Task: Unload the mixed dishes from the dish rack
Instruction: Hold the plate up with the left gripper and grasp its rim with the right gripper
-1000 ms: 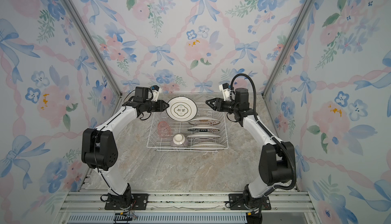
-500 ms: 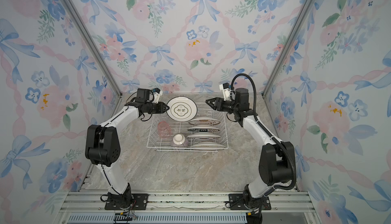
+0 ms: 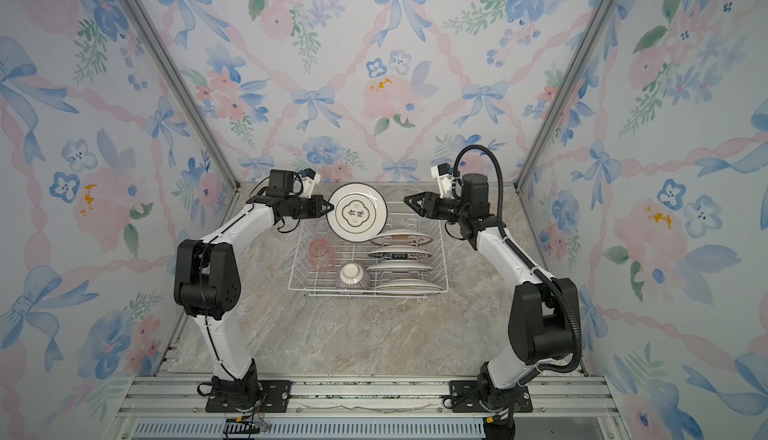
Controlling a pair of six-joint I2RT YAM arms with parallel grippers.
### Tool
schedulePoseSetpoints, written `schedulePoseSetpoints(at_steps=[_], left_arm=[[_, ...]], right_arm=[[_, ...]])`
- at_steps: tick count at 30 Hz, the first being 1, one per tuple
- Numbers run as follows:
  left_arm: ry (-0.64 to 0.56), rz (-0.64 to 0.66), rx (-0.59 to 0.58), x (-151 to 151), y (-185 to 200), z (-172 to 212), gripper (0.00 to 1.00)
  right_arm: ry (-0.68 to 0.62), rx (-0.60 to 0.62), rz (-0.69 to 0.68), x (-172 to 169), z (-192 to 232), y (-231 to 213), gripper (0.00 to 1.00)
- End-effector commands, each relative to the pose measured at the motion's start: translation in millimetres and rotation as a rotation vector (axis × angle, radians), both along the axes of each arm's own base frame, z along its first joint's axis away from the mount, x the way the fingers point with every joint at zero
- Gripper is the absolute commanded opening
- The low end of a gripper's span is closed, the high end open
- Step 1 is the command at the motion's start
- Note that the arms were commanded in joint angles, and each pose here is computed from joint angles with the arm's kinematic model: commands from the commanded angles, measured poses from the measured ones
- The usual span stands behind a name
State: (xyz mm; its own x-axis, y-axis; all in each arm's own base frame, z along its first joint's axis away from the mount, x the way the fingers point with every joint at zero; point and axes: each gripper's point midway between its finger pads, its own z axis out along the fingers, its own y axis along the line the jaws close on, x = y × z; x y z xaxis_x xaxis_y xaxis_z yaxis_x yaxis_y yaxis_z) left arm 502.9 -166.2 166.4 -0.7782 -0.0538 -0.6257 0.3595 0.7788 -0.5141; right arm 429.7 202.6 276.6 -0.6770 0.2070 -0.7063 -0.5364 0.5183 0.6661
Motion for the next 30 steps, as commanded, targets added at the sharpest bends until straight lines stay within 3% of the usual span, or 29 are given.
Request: schedulePoseSetpoints(at_steps=[1,4,11,19,30], left_arm=[[0.027,-0.023,-0.004,-0.6,-2.3,-10.2,0.0],[0.013,-0.036,-0.029,1.9,-5.6,-3.2,0.0],[-0.124,-0.034,-0.219,10.2,-7.4,48.5,0.0],[-0.238,-0.088,-0.354,-3.5,-18.7,99.1,0.0],[-0.284,-0.155,-0.368,-26.3,-48.6,123.3,0.0]], right_arm=[[0.002,0.009,0.01,0.4,-3.6,2.3,0.48],[0.0,0.011,0.017,1.1,-5.2,3.7,0.48],[-0.013,0.023,0.045,1.5,-5.9,9.5,0.48],[-0.016,0.027,0.051,10.2,-16.7,11.8,0.48],[-0.031,0.059,0.097,10.8,-13.1,32.3,0.48]])
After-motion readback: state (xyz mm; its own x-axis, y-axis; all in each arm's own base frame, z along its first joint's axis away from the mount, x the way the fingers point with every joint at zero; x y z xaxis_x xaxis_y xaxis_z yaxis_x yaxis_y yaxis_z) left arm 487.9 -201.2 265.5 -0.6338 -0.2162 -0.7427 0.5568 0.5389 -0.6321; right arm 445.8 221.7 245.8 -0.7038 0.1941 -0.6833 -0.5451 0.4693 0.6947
